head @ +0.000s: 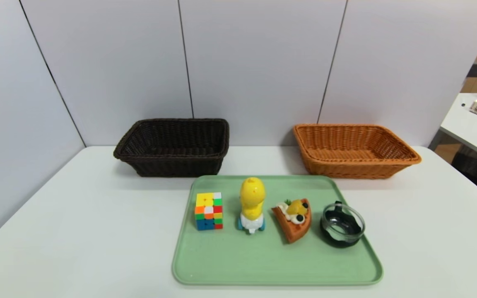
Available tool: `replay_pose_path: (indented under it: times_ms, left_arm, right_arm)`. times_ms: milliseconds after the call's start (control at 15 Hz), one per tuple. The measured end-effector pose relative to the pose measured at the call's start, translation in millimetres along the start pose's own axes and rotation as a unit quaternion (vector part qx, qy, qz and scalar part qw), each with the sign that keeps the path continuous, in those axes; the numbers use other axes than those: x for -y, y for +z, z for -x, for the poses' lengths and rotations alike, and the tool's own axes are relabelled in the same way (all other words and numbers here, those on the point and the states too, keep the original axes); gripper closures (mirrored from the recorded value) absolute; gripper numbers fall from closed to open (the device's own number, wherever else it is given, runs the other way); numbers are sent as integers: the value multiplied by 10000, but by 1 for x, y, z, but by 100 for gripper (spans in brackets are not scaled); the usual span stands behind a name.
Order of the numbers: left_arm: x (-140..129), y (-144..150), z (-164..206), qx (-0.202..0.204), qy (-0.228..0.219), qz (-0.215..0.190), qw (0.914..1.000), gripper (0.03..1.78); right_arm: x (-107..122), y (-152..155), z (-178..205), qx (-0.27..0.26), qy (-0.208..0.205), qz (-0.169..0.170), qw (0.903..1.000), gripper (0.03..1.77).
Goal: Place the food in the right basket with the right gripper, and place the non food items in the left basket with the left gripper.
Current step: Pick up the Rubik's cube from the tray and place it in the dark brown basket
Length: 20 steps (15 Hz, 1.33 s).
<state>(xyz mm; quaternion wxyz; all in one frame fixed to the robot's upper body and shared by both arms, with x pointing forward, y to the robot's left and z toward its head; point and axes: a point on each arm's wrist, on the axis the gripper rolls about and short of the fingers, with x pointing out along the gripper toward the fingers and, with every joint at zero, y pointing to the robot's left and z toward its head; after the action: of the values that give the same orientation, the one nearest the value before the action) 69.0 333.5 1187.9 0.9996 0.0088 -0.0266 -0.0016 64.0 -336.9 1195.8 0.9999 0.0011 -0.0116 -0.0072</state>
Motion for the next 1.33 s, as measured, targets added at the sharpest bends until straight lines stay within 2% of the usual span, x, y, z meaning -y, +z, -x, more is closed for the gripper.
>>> replay_pose_path:
  times_ms: [267, 600, 800, 1067, 1333]
  left_arm:
    - [0, 20, 10, -306, -101, 193, 9993, 12]
    - [0, 63, -2, -895, -184, 354, 9952, 12]
    - [-1, 99, -30, -1318, -187, 391, 9903, 12]
    - [-2, 139, -84, -1862, -194, 402, 9815, 12]
    - [-2, 152, -128, -2272, -244, 432, 9726, 12]
  right_arm:
    - [0, 21, 3, -306, 13, -187, 9994, 10]
    - [-1, 63, -23, -971, 70, -547, 9937, 10]
    - [-2, 93, -55, -1525, 189, -655, 9860, 10]
    - [-5, 120, -102, -2349, 196, -690, 9694, 10]
    - [-6, 126, -133, -2722, 323, -688, 9592, 10]
